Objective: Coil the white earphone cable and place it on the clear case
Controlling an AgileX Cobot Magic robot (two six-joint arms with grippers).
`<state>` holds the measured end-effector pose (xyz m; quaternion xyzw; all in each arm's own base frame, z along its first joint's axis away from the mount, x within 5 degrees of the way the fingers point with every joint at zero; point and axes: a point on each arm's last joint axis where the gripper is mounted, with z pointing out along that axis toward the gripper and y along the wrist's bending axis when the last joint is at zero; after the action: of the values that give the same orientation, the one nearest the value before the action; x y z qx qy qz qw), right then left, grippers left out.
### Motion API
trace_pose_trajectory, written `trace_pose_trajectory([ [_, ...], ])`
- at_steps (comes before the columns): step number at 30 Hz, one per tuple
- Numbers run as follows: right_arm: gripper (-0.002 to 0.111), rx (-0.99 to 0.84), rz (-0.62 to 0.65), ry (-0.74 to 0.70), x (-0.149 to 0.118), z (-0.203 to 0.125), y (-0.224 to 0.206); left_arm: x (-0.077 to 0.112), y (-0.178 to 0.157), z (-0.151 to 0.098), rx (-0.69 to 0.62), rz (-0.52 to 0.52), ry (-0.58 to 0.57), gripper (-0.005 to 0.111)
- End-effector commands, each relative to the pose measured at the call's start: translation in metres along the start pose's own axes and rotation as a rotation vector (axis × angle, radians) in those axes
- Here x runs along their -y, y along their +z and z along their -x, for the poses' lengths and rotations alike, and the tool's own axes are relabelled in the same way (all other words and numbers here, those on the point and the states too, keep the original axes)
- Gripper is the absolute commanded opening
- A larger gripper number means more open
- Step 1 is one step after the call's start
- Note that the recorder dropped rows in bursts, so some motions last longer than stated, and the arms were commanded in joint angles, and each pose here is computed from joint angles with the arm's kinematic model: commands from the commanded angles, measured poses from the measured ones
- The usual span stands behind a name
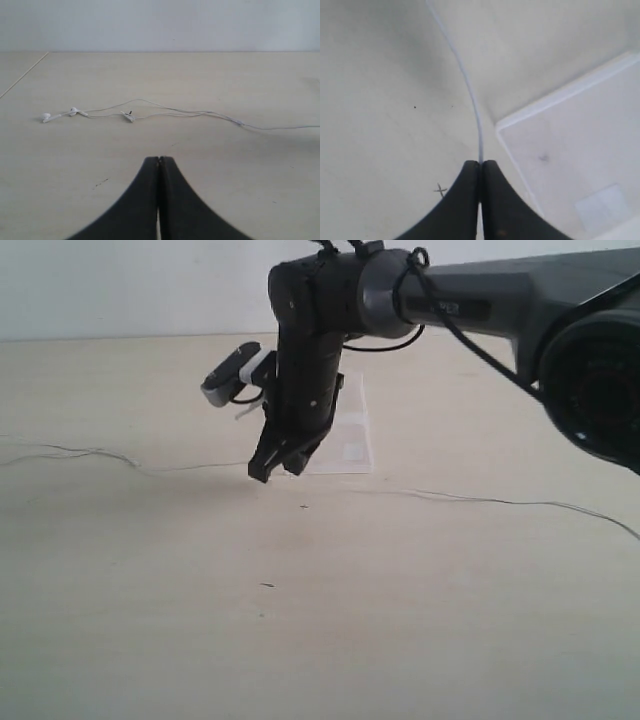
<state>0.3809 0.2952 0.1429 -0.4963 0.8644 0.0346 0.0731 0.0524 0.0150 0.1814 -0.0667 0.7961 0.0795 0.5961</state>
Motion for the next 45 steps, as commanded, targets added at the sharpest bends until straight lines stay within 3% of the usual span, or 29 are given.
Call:
trace_pose_trajectory([
  [1,0.0,0.116,-0.05,0.025,-0.002,0.005,-0.058,0.0,0.0,0.0,0.005,-0.005,0.001,0.0],
  [12,0.0,0.364,-0.121,0.115,-0.018,-0.017,-0.198,0.0,0.0,0.0,0.005,-0.005,0.001,0.0],
  [23,0.0,0.551,-0.126,0.189,-0.048,-0.069,-0.308,0.0,0.0,0.0,0.005,-0.005,0.001,0.0],
  [37,0.0,0.826,-0.046,0.166,-0.098,-0.145,-0.407,0.0,0.0,0.0,0.005,-0.005,0.001,0.0],
  [45,0.0,0.905,-0.082,0.099,-0.111,-0.173,-0.431,0.0,0.0,0.0,0.005,-0.005,0.001,0.0],
])
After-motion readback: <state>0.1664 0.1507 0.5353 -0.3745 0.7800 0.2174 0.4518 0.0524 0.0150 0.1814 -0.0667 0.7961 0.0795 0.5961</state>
